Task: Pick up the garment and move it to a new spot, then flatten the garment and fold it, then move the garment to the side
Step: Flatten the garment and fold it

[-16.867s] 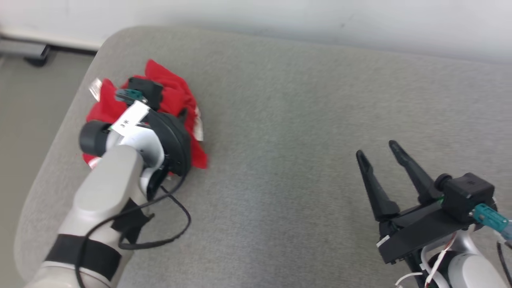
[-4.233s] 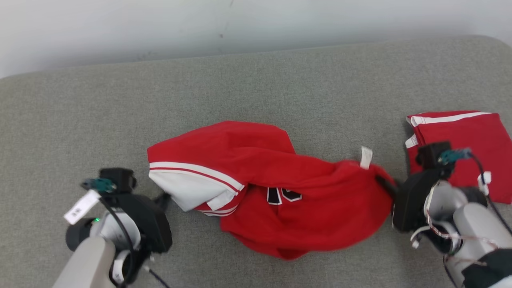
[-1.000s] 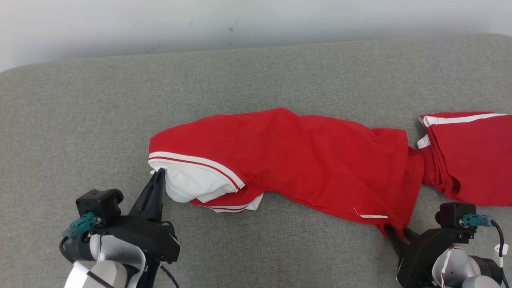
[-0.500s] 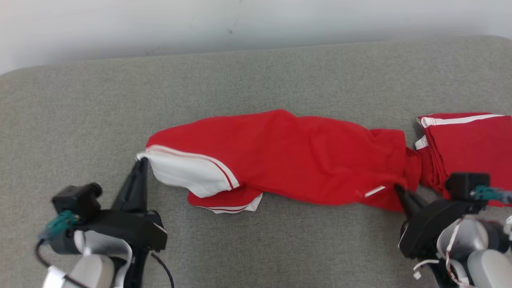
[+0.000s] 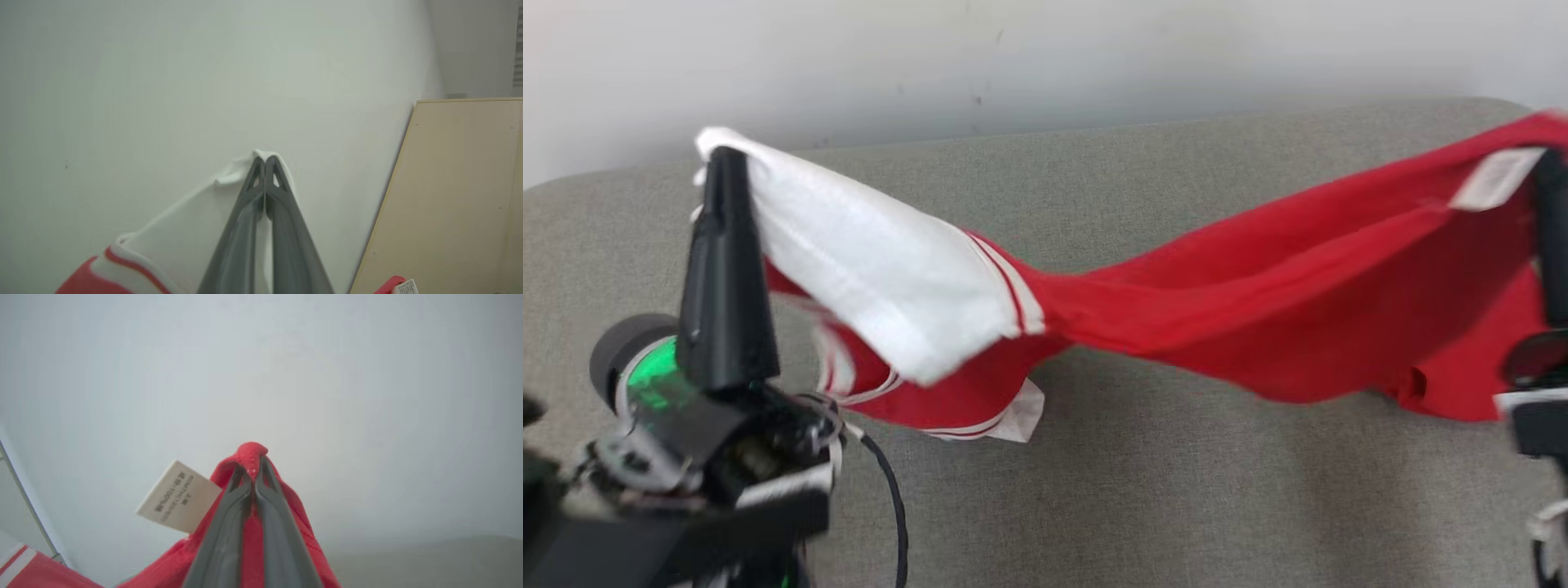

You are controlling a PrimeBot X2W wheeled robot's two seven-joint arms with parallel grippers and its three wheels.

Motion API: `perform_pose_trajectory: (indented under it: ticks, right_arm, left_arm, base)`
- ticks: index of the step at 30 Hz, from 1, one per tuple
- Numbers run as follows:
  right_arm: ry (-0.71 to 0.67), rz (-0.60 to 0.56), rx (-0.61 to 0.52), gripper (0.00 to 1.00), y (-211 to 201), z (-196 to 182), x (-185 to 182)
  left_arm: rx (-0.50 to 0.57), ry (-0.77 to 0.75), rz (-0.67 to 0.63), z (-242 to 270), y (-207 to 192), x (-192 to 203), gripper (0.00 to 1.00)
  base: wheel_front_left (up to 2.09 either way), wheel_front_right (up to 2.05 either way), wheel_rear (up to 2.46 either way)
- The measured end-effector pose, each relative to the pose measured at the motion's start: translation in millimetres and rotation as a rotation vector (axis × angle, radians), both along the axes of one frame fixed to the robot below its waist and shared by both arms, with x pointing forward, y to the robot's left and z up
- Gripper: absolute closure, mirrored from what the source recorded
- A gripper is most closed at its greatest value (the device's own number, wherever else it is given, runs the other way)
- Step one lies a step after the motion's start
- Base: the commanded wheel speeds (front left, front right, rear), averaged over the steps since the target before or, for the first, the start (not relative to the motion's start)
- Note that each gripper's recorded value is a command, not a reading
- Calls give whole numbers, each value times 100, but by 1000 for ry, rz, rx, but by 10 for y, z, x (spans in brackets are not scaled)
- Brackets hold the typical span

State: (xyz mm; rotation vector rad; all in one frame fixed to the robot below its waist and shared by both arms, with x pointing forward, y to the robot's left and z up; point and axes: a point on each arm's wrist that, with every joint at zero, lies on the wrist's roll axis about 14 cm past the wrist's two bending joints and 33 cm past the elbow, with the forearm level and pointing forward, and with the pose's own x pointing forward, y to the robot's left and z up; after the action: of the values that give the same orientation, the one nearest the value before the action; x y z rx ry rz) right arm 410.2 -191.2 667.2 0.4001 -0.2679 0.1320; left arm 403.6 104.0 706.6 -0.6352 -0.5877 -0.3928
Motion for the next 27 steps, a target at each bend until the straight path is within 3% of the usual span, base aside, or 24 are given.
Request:
perform_pose_trajectory:
  ticks: [4, 6, 8, 10, 14, 16, 20, 22, 24, 27]
  right_arm:
    - [-213, 13, 52, 100, -47, 575, -218]
    - [-219, 23, 38, 100, -30, 620, -169]
    - [-155, 30, 3, 100, -10, 486, 0]
    - [55, 84, -45, 100, 121, -40, 396]
    - [267, 119, -106, 100, 244, -602, 970]
    - [214, 105, -101, 100, 261, -318, 1318]
    - [-123, 8, -55, 100, 19, 867, 1543]
    - [-170, -17, -80, 100, -62, 981, 1562]
    - [-118, -20, -121, 100, -62, 763, 1643]
    - [57, 9, -169, 100, 14, 69, 1651]
  left_arm:
    - [-142, -170, -138, 497, -71, -397, 100]
    - [-183, -184, -208, 579, -123, -451, 100]
    - [-186, -154, -238, 571, -172, -357, 100]
    - [-173, 2, -230, 302, -232, 82, 100]
    - [-146, 268, 22, -358, 157, 960, 100]
    - [-109, 256, 131, -299, 346, 1272, 100]
    - [-66, -52, 137, 693, 153, 1383, 100]
    - [-58, -142, 118, 938, 48, 1311, 100]
    - [-36, -132, 114, 866, 28, 1327, 100]
    - [95, -27, 148, 391, 31, 1387, 100]
  base:
    - [0, 0, 0]
    - [0, 0, 0]
    - [0, 0, 0]
    - [0, 0, 0]
    - [0, 0, 0]
    - [0, 0, 0]
    - [0, 0, 0]
    - [0, 0, 0]
    - [0, 0, 0]
    - [0, 0, 0]
